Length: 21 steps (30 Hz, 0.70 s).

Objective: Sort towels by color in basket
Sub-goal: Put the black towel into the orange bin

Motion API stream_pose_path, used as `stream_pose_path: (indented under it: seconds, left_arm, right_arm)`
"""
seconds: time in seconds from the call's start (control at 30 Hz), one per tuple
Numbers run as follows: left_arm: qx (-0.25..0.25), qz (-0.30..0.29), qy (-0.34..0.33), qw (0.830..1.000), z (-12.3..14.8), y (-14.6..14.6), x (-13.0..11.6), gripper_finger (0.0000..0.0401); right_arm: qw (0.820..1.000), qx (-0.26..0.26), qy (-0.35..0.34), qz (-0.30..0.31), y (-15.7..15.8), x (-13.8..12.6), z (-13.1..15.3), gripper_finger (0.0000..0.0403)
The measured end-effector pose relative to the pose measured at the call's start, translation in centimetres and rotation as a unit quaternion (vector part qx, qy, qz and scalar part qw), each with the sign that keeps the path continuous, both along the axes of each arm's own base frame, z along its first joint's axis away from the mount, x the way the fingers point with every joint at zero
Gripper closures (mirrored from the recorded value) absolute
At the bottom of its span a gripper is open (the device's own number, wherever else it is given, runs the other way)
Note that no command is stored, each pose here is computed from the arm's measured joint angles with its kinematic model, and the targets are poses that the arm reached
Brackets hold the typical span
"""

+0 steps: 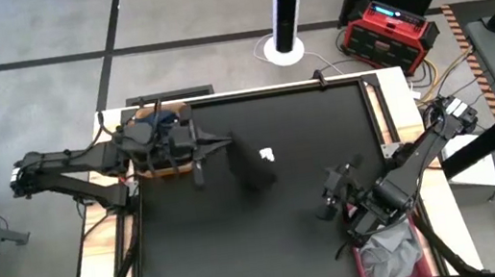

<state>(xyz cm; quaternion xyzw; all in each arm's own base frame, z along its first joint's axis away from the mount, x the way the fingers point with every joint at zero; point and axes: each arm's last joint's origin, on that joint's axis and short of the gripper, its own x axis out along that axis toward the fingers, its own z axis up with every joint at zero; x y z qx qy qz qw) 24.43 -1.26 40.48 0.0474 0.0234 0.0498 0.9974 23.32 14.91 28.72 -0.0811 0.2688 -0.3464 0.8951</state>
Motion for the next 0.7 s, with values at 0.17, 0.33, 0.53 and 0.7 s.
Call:
stream_pose_path:
  seconds: [0.17, 0.33, 0.53, 0.7]
  left_arm:
    - [0.001, -0.018, -0.007, 1.0, 1.3, -1.0, 1.4, 0.0401]
    - [0.016, -0.027, 0.011, 0.999, 2.0, -1.7, 3.2, 0.0401]
    - [0.031, -0.038, 0.009, 0.999, 2.3, -2.6, 5.2, 0.0401]
    - [0.042, -0.052, 0.009, 0.998, 2.6, -3.6, 6.3, 0.0401]
  right_arm:
    - [0.999, -0.013, 0.002, 0.037, 0.6, 0.9, 0.3, 0.0229]
    - [0.997, -0.033, 0.001, 0.072, 1.1, 1.9, 0.8, 0.0153]
    - [0.995, -0.05, -0.009, 0.08, 0.5, 3.5, 1.4, 0.0098]
    - [0.996, -0.048, 0.003, 0.069, -1.4, 5.0, 1.6, 0.0077]
